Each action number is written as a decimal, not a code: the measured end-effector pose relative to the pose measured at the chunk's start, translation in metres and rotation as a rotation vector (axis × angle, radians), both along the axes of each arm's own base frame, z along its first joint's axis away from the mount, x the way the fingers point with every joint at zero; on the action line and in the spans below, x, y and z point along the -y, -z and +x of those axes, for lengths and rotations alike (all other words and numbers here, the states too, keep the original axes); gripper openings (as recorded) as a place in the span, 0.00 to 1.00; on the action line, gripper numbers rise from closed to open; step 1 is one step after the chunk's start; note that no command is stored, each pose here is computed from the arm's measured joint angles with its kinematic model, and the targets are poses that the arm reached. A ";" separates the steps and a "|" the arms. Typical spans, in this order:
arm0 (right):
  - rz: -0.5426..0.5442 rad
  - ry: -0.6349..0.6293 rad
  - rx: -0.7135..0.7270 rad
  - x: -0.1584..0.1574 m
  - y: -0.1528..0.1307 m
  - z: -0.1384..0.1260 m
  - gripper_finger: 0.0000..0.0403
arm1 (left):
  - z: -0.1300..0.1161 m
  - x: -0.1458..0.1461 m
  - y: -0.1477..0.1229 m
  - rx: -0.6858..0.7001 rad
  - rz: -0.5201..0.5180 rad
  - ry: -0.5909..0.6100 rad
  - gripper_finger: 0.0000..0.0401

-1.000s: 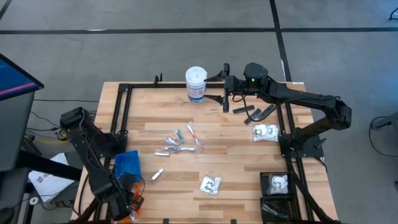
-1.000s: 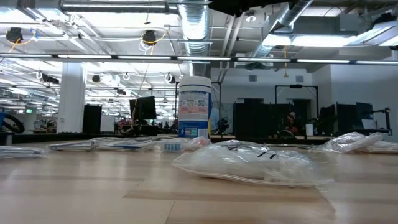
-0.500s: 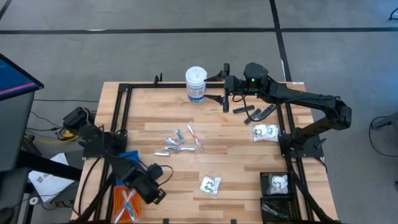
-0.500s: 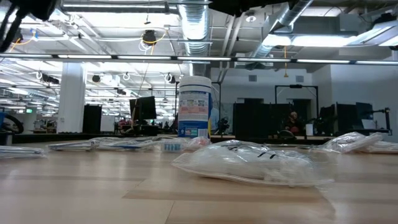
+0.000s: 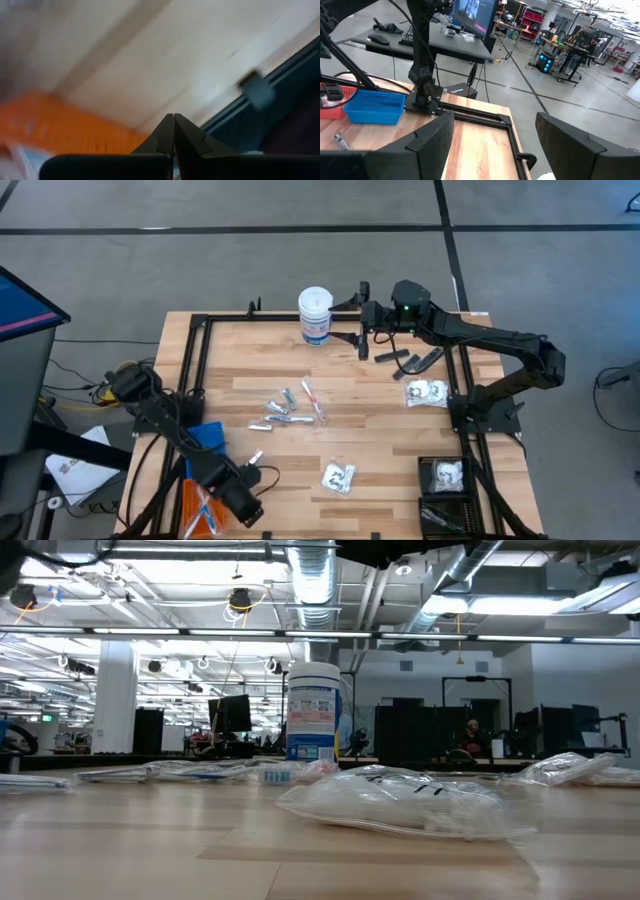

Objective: Pick & Place Travel size toiletries
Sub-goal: Adjust the orange bin, then put the silver nail clipper into the blue bin

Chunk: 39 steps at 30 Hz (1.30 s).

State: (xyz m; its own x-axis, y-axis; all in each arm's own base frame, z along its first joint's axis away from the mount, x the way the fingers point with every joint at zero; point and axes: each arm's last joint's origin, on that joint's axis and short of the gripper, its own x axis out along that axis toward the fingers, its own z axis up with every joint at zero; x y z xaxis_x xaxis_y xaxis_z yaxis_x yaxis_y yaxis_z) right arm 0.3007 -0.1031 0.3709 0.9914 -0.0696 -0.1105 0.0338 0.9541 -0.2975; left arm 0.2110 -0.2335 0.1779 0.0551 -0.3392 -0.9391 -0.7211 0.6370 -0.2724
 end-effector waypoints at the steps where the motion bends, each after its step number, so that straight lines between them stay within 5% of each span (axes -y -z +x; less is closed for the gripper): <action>1: 0.000 0.000 -0.002 0.000 0.000 0.000 0.69 | -0.003 0.002 0.000 -0.013 -0.007 -0.010 0.00; 22: -0.002 -0.001 -0.004 0.000 0.000 0.000 0.69 | -0.021 0.021 -0.006 -0.111 -0.086 -0.095 0.00; 31: -0.002 -0.001 -0.004 0.000 0.000 0.000 0.69 | -0.010 0.008 -0.027 0.202 0.026 -0.079 0.00; 39: 0.038 0.038 -0.017 0.011 -0.003 -0.013 0.69 | -0.002 -0.016 -0.054 0.538 0.255 -0.043 0.00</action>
